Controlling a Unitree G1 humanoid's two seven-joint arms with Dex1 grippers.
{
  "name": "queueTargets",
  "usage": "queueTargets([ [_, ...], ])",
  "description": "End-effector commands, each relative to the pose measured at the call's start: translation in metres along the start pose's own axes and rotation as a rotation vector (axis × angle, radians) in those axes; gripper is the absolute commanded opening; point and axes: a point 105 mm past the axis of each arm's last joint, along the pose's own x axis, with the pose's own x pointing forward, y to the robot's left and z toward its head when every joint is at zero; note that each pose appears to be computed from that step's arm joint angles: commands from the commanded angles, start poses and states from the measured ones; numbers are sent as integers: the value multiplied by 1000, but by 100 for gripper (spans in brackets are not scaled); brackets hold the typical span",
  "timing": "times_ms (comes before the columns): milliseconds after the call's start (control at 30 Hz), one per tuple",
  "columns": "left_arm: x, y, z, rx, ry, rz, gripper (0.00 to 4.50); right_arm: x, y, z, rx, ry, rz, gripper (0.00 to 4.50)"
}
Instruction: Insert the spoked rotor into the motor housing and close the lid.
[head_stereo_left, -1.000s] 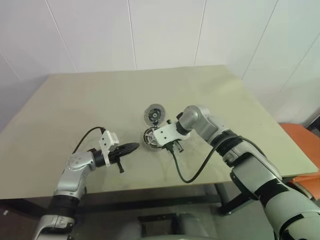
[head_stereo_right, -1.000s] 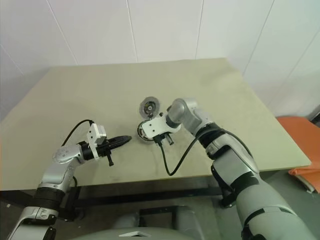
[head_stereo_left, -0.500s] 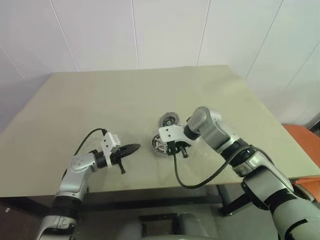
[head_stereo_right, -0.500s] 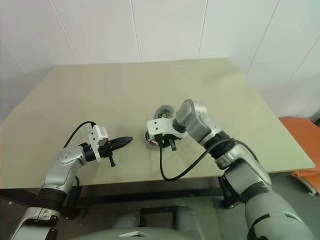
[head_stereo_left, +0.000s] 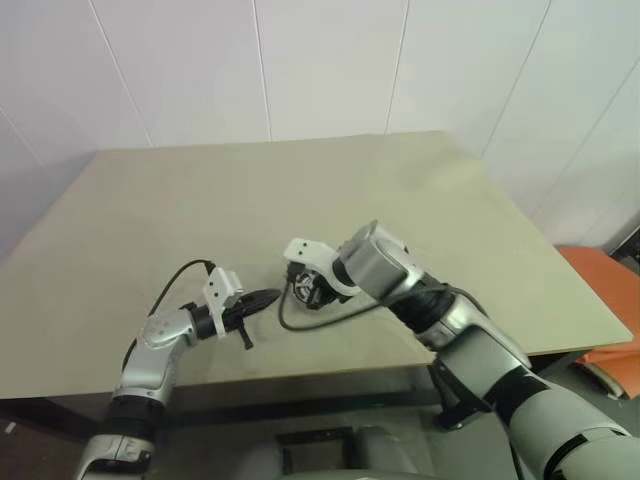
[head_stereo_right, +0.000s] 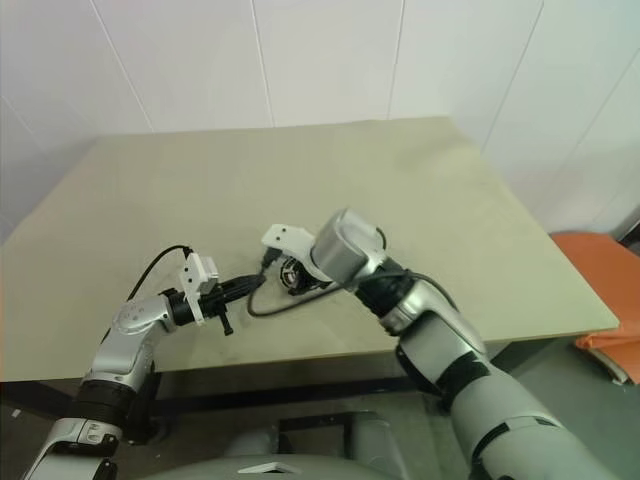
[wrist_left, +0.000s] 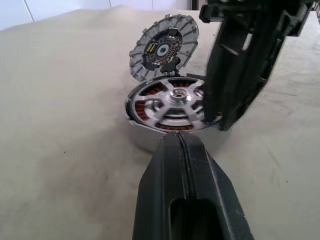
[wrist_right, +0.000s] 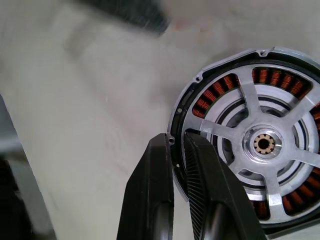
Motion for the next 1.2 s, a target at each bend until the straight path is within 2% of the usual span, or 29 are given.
queueTargets([
  [33, 1, 3, 13, 47, -34, 9, 0, -4, -9, 5, 197, -16, -23, 13],
  [267, 4, 2, 14, 47, -35, 4, 0, -11, -19, 30, 395, -77, -35, 13],
  [533, 4, 3, 14, 52, -30, 0, 0, -8, -11, 41, 466, -86, 4, 13],
  [833, 6, 5, 15, 70, -14, -14, 0, -21, -2, 62, 456, -139, 39, 311],
  [867, 6, 5, 15, 72, -13, -15, 0, -26, 0, 66, 449, -156, 72, 311],
  [900, 6, 6, 16, 74, -13, -17, 0, -34, 5, 71, 425, -177, 129, 311],
  [1067, 7, 8, 21, 74, -20, -29, 0, -82, -1, 82, 158, -349, 207, 311],
  [1100, 8, 8, 23, 75, -21, -31, 0, -89, -8, 83, 88, -397, 171, 311],
  [1133, 9, 9, 25, 77, -28, -34, 0, -100, -24, 84, -105, -495, 64, 311],
  [1167, 10, 9, 29, 79, -37, -35, 0, -108, -43, 78, -331, -519, -113, 311],
  [1200, 11, 10, 31, 80, -47, -34, 0, -110, -60, 68, -509, -477, -274, 311],
])
